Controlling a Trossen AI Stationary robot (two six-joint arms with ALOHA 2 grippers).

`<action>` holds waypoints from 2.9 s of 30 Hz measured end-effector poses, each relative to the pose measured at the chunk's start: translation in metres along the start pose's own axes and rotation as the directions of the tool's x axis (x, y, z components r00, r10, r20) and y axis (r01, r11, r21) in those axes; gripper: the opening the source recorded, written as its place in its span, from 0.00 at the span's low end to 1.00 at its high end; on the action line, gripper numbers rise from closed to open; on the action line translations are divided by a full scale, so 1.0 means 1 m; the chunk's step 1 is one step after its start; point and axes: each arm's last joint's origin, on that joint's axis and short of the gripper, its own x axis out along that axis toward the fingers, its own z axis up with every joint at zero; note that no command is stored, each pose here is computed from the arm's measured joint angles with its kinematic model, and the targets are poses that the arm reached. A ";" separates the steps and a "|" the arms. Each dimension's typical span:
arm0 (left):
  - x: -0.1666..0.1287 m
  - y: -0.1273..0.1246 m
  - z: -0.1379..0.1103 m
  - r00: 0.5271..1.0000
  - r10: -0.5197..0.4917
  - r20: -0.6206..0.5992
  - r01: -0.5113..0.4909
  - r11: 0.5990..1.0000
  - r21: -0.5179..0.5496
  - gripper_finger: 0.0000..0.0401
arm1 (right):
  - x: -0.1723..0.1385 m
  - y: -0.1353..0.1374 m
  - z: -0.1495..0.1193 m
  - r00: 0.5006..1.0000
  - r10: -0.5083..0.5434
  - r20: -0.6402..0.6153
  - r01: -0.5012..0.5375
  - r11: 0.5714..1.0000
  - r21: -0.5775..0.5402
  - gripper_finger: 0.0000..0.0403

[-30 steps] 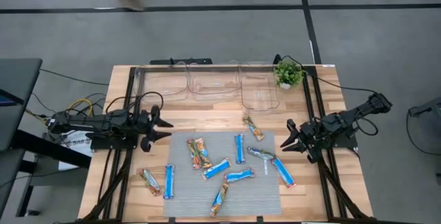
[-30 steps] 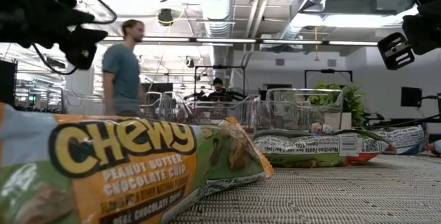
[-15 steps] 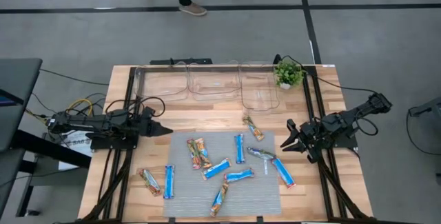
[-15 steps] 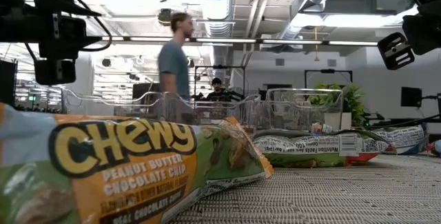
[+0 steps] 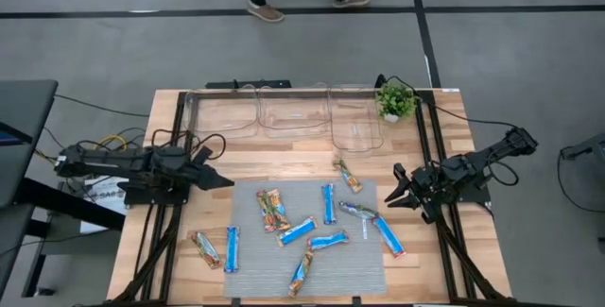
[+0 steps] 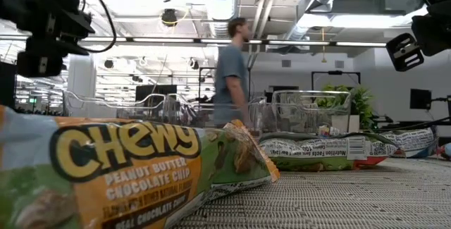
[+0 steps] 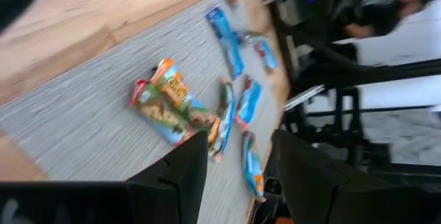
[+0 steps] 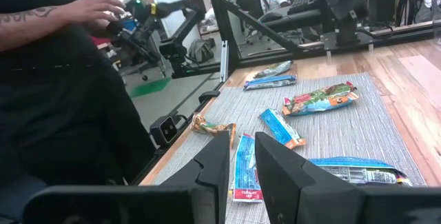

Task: Pick and place Granola Bars by type
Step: Put the red granola bar into the middle transparent bin

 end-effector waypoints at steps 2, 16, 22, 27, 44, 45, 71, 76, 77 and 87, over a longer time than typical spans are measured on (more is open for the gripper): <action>-0.002 -0.011 0.003 0.997 0.075 -0.027 -0.075 0.997 0.000 0.39 | 0.000 0.000 0.000 1.000 0.000 0.000 0.000 1.000 0.000 0.15; 0.032 -0.102 0.000 0.805 0.522 -0.280 -0.385 0.820 0.423 0.39 | 0.000 0.000 0.000 1.000 0.000 0.000 0.000 1.000 0.000 0.15; 0.050 -0.117 -0.020 0.639 0.662 -0.391 -0.263 0.666 0.698 0.39 | 0.000 0.000 0.000 1.000 0.000 0.000 0.000 1.000 0.000 0.15; 0.052 -0.119 -0.043 0.556 0.703 -0.443 -0.044 0.557 0.829 0.39 | 0.000 0.000 0.000 1.000 0.000 0.000 0.000 1.000 0.000 0.15; 0.008 -0.117 -0.117 0.462 0.788 -0.407 0.513 0.137 0.847 0.39 | 0.000 0.000 0.000 1.000 0.000 0.000 0.000 1.000 0.000 0.15; 0.006 -0.116 -0.119 0.458 0.789 -0.410 0.533 0.125 0.837 0.39 | 0.000 0.000 0.000 1.000 0.000 0.000 0.000 1.000 0.000 0.15; 0.050 -0.077 -0.158 0.465 0.818 -0.338 0.581 0.006 0.814 0.51 | 0.000 0.000 0.000 1.000 0.000 0.000 0.000 1.000 0.000 0.15; 0.064 -0.061 -0.164 0.424 0.835 -0.350 0.582 0.044 0.812 0.57 | 0.000 0.000 0.000 1.000 0.000 0.000 0.000 1.000 0.000 0.15; 0.066 -0.058 -0.165 0.420 0.834 -0.357 0.583 0.053 0.811 0.58 | 0.000 0.000 0.000 1.000 0.000 0.000 0.000 1.000 0.000 0.15; 0.076 -0.039 -0.169 0.483 0.801 -0.355 0.532 0.054 0.845 0.55 | 0.000 0.000 0.000 1.000 0.000 0.000 0.000 1.000 0.000 0.15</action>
